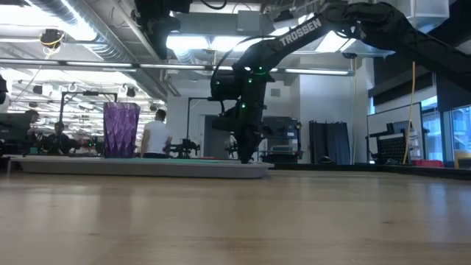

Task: Pick and place plate/cup/fork/spoon on tray
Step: Put the orange spoon on the right side of the light orange fork, then adjust the light orange fork

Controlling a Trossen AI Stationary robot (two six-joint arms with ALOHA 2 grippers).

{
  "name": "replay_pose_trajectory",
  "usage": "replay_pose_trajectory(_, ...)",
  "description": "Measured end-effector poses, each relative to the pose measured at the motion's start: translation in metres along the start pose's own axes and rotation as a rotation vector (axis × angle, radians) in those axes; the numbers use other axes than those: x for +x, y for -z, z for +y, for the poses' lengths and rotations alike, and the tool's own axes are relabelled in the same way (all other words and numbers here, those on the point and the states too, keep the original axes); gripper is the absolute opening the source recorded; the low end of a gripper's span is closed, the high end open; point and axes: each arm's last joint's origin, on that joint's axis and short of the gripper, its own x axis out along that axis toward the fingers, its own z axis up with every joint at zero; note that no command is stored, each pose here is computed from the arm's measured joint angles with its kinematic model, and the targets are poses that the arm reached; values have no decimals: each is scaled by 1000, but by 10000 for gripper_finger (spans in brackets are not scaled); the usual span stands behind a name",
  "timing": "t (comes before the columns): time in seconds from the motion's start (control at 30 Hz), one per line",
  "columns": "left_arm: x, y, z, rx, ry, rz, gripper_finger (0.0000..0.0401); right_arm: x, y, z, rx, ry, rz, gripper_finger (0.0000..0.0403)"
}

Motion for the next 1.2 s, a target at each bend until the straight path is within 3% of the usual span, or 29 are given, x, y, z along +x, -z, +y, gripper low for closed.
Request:
replay_pose_trajectory(0.3,0,0,0,0,0,0,50,1,-4,-12,-11,35,-9,1)
replay_pose_trajectory(0.47,0,0,0,0,0,0,50,-8,-3,-4,18,-41,22,0)
replay_pose_trajectory(0.73,0,0,0,0,0,0,50,-19,-7,20,-31,-81,-74,0)
replay_pose_trajectory(0.97,0,0,0,0,0,0,50,-17,-21,18,-99,41,-240,0)
replay_pose_trajectory(1.2,0,0,0,-1,0,0,50,-6,-23,10,-89,-8,-195,0)
